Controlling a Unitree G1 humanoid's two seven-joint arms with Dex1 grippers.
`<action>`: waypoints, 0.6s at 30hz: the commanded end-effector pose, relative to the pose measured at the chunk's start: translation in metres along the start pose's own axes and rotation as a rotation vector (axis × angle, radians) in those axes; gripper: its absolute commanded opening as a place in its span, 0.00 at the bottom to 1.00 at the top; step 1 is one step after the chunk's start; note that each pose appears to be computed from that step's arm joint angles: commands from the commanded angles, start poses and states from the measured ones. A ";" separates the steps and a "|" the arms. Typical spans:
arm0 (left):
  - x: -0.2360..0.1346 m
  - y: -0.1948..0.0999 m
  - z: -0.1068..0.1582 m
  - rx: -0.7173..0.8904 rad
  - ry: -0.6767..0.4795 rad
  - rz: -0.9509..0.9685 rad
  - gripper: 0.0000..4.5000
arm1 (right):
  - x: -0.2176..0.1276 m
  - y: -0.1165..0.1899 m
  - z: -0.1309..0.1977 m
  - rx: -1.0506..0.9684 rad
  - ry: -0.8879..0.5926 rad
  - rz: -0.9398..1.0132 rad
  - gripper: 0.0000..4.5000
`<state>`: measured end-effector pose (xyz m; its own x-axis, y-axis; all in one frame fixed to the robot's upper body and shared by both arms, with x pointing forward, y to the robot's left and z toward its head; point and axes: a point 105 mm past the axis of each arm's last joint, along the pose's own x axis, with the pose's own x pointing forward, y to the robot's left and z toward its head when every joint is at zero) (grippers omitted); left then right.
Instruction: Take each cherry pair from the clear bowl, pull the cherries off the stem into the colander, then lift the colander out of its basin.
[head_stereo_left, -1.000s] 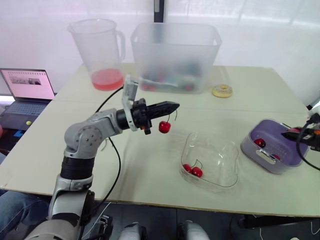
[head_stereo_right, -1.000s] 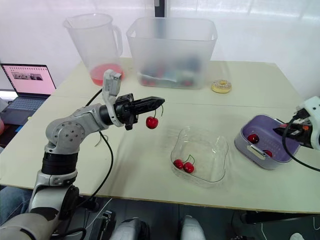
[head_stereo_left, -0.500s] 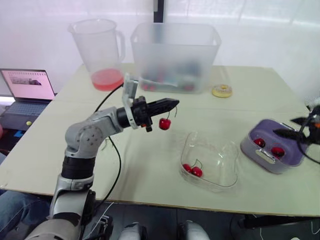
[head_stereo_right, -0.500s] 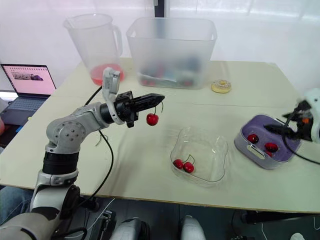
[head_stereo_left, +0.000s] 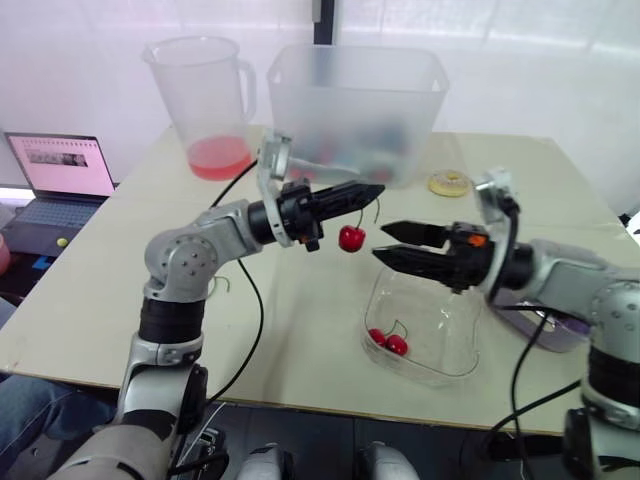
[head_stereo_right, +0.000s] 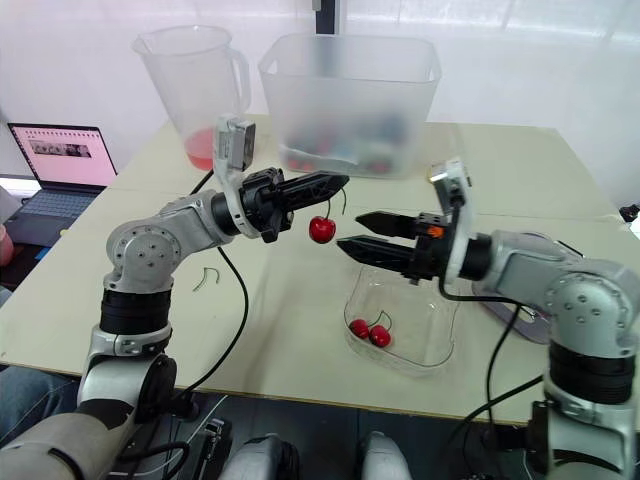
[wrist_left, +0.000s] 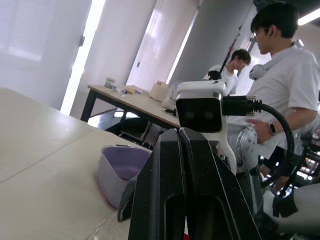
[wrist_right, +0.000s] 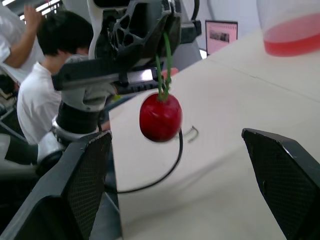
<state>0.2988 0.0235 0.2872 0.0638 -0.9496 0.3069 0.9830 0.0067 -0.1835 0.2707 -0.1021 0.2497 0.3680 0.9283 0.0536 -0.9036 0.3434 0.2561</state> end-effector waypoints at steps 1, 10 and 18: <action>0.006 -0.011 0.010 0.041 -0.008 -0.045 0.00 | 0.012 0.012 0.009 -0.025 -0.059 0.036 0.99; 0.006 -0.013 0.009 0.057 -0.005 -0.044 0.00 | 0.035 0.022 0.001 0.028 -0.073 0.090 0.78; 0.005 -0.012 0.009 0.058 -0.006 -0.032 0.00 | 0.031 0.017 0.006 0.017 -0.088 0.055 0.60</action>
<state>0.2965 0.0214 0.2886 0.0629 -0.9518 0.3001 0.9851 0.0109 -0.1718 0.2719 -0.0659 0.2475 0.3434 0.9332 0.1058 -0.9031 0.2972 0.3098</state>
